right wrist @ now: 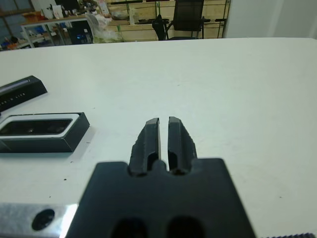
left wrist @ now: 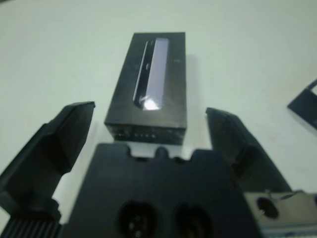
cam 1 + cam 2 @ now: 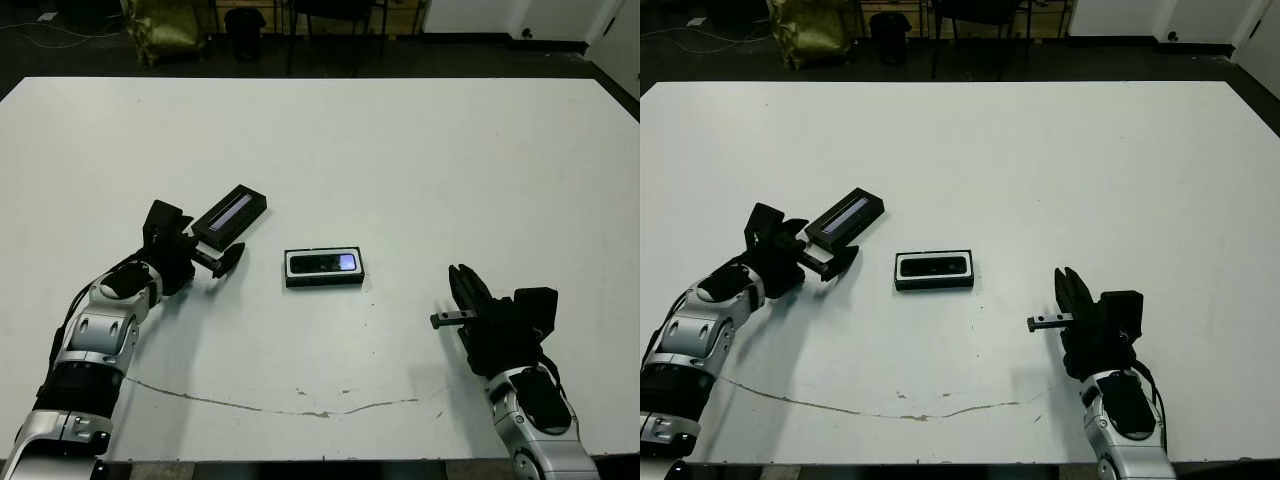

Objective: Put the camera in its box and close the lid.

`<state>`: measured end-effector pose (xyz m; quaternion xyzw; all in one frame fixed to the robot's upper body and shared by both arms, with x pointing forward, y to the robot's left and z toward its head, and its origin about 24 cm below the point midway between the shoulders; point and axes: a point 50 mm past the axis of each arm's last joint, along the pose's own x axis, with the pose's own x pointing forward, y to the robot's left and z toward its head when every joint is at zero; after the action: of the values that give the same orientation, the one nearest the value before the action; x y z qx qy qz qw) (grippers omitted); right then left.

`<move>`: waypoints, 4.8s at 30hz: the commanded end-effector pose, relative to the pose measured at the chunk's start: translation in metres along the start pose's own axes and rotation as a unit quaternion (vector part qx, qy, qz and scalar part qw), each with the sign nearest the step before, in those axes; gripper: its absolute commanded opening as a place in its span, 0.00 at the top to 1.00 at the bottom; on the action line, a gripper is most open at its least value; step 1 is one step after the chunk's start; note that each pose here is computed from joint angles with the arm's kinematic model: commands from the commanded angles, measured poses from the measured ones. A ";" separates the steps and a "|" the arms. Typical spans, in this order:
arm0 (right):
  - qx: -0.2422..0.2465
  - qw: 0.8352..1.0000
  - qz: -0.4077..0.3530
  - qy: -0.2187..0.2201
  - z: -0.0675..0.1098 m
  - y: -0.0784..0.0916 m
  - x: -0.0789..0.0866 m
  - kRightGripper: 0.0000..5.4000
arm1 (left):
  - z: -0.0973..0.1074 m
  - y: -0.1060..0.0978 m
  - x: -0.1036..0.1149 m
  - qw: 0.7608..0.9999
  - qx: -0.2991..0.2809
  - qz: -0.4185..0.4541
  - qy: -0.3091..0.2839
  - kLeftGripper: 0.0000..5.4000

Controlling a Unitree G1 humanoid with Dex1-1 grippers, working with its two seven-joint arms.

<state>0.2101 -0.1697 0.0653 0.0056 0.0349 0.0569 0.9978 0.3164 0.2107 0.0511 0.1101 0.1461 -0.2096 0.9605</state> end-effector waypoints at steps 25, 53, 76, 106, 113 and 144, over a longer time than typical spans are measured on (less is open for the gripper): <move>0.025 0.999 -0.012 0.027 -0.003 -0.002 -0.004 1.00 | -0.016 0.000 0.000 0.996 -0.066 -0.020 0.059 0.51; 0.018 1.000 -0.004 0.024 -0.007 -0.002 -0.001 1.00 | 0.129 0.008 -0.038 0.968 0.129 -0.197 -0.089 0.55; 0.004 1.000 0.010 0.006 -0.014 -0.004 0.000 1.00 | 0.119 -0.043 0.003 0.904 0.175 -0.390 0.009 0.55; 0.010 1.000 0.009 0.016 -0.018 -0.002 -0.001 1.00 | 0.088 -0.050 0.027 0.877 0.216 -0.420 0.087 0.55; 0.011 1.000 0.014 0.012 -0.019 -0.003 0.000 1.00 | 0.087 -0.050 0.030 0.872 0.223 -0.425 0.096 0.55; 0.019 1.000 0.005 0.022 -0.015 -0.001 -0.002 1.00 | 0.084 -0.052 0.031 0.855 0.225 -0.454 0.106 0.55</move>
<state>0.2104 -0.1682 0.0553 0.0232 0.0404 0.0694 0.9965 0.3413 0.1270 0.1144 0.2613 0.2188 -0.6367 0.6917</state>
